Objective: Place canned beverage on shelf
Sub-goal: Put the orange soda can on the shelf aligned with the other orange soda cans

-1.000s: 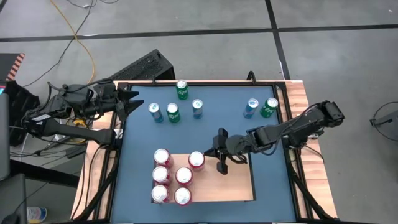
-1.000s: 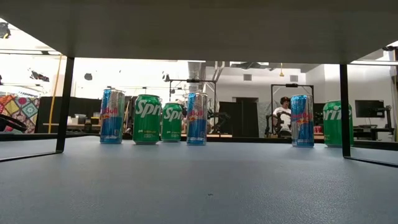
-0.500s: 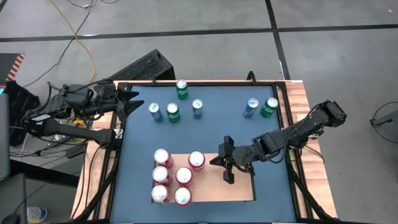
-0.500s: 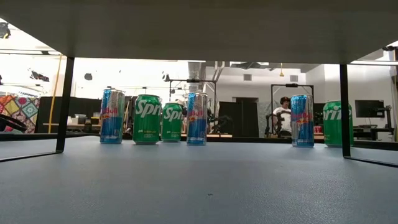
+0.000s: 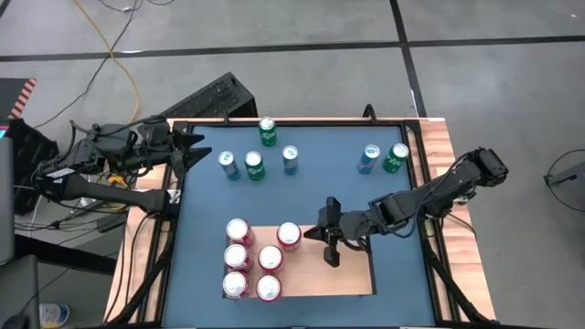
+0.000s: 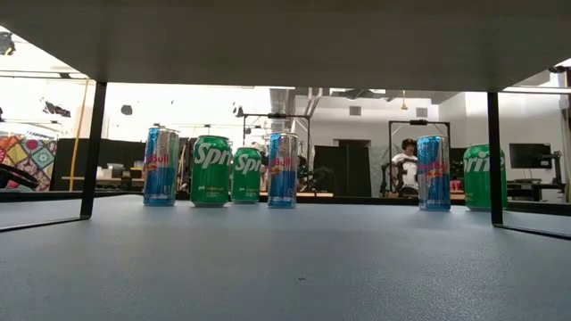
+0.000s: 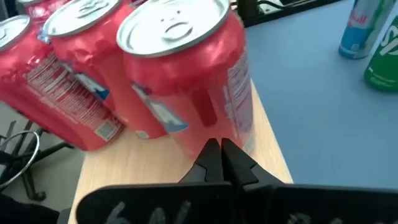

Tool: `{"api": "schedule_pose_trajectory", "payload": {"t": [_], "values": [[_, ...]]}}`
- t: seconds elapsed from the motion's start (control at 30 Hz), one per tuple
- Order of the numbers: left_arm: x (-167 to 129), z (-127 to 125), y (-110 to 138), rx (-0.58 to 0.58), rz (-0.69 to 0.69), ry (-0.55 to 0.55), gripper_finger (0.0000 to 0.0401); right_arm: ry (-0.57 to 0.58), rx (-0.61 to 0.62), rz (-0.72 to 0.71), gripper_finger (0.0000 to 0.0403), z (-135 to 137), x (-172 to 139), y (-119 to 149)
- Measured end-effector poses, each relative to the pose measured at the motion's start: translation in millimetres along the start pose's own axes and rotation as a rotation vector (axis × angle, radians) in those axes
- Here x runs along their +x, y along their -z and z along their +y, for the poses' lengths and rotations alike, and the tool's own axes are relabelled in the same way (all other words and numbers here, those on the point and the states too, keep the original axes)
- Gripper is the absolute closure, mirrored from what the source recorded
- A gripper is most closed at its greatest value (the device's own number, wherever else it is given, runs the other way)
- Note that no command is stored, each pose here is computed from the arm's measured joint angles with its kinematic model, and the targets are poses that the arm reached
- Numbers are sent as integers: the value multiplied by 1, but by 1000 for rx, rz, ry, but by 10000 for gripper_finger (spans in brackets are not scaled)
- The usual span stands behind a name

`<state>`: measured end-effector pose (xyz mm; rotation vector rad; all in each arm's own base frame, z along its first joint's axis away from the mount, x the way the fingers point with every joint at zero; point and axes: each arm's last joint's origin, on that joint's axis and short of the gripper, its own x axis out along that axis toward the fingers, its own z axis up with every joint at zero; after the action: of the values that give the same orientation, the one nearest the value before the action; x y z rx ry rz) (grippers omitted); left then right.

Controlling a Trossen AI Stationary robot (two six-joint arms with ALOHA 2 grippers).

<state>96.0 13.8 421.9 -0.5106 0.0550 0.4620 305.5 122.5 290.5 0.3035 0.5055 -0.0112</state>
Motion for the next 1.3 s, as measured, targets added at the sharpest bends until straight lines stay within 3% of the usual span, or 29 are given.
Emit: {"api": "schedule_pose_trajectory", "payload": {"t": [0.4, 0.9, 1.3], "values": [[0, 0, 0, 0, -4, -4, 92, 1, -25, 3, 403, -2, 12, 3], [0, 0, 0, 0, -4, -5, 92, -116, -12, -13, 403, -9, 45, 3], [0, 0, 0, 2, -1, -7, 92, 23, -14, 14, 403, -21, 30, -1]]}}
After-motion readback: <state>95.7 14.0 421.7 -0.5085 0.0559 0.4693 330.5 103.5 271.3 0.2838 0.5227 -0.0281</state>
